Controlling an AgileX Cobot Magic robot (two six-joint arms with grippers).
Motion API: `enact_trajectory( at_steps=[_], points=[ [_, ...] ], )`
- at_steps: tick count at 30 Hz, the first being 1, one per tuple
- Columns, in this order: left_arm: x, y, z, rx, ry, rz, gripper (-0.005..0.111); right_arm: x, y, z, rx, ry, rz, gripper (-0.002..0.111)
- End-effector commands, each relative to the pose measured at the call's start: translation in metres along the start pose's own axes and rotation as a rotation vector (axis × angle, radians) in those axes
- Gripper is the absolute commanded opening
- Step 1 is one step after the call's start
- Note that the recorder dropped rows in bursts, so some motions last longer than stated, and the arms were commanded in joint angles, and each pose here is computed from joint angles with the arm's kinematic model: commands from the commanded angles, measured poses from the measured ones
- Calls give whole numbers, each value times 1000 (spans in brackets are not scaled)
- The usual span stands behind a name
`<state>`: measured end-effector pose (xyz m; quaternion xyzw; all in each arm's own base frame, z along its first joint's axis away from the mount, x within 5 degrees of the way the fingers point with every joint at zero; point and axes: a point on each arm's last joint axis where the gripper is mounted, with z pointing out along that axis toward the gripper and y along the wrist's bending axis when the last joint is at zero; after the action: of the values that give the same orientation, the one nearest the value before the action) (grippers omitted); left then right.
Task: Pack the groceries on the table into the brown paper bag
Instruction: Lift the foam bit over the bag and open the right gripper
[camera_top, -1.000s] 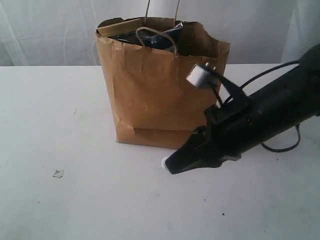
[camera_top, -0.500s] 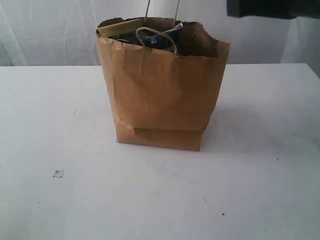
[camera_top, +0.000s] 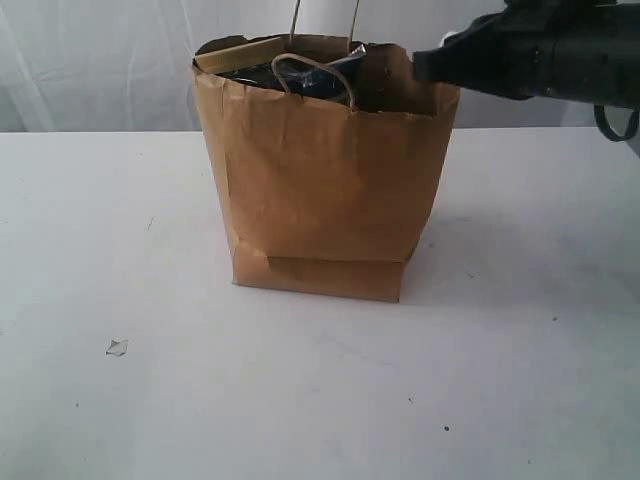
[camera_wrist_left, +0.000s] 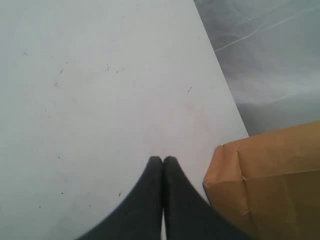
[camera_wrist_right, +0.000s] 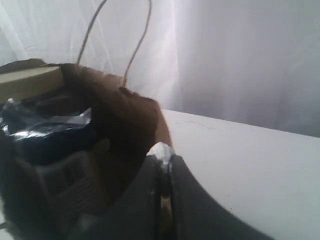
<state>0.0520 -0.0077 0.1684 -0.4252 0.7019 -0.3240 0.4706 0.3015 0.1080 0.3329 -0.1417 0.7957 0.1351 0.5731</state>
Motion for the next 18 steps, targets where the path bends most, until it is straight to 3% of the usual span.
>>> enact_trajectory(
  at_steps=[1, 4, 7, 14, 18],
  points=[
    [1, 1, 0, 6, 9, -7, 0, -6, 7, -1, -73, 5, -54, 0],
    [1, 1, 0, 6, 9, -7, 0, -14, 7, -1, -70, -18, -91, 0],
    [1, 1, 0, 6, 9, -7, 0, -21, 9, 14, -110, -20, -20, 0],
    [1, 1, 0, 6, 9, -7, 0, -8, 18, 44, -242, 75, -38, 1],
    [1, 1, 0, 6, 9, -7, 0, -10, 17, 45, -226, 67, -38, 21]
  ],
)
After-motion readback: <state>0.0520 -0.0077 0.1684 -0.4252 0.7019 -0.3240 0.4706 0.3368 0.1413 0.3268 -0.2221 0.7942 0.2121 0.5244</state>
